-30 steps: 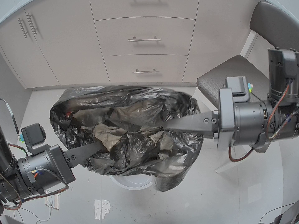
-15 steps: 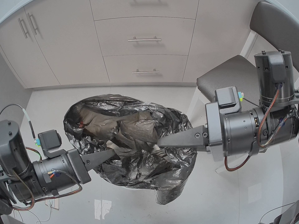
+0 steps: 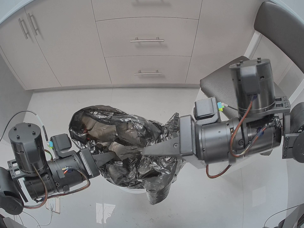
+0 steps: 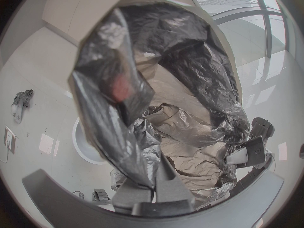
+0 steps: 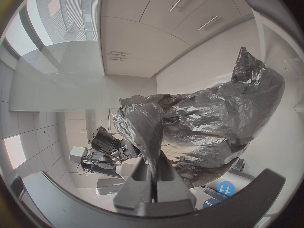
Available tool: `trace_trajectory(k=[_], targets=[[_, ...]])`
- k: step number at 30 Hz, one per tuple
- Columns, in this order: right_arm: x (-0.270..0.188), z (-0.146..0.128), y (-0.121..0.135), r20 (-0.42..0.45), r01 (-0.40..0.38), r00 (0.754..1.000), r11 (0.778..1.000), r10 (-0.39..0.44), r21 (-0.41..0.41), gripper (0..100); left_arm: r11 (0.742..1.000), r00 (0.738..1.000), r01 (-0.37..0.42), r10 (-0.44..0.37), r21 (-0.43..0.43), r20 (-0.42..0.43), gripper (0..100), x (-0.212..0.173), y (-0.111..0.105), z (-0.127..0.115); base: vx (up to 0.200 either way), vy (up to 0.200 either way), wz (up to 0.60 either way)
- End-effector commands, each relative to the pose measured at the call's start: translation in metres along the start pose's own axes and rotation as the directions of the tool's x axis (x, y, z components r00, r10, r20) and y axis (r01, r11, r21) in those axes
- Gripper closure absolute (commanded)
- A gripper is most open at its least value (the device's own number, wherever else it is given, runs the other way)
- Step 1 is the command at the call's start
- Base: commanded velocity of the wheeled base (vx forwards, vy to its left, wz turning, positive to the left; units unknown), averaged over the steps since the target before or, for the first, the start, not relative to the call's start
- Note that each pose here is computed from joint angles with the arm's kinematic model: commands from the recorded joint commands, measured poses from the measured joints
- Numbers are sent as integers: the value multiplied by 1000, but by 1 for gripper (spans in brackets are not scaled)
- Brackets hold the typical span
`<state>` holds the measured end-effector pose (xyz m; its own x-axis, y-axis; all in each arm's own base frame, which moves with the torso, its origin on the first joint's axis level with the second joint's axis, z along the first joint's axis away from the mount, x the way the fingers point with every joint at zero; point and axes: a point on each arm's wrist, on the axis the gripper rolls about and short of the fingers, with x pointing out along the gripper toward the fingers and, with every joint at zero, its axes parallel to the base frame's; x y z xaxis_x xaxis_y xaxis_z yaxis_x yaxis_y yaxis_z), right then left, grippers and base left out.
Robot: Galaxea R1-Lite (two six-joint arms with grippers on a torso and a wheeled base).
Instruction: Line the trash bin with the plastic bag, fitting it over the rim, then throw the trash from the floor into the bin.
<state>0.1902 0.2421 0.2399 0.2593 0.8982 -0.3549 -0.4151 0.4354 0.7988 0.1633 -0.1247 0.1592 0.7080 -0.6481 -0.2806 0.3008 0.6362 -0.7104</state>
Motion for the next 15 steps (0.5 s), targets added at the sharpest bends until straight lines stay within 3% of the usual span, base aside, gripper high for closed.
trace_trajectory(k=[1, 10, 15], targets=[[21, -4, -9, -47, 28, 999, 1000, -27, 13, 100, 999, 999, -44, 44, -10, -13, 100, 2, 10, -3, 0, 0, 0], [57, -16, -20, -119, 66, 991, 998, -63, 18, 100, 993, 993, -114, 113, -36, -25, 100, -4, 28, -9, 0, 0, 0], [84, -20, -29, -80, 154, 985, 988, -153, 7, 100, 986, 987, -160, 159, -50, -21, 100, -6, 36, -10, 0, 0, 0]])
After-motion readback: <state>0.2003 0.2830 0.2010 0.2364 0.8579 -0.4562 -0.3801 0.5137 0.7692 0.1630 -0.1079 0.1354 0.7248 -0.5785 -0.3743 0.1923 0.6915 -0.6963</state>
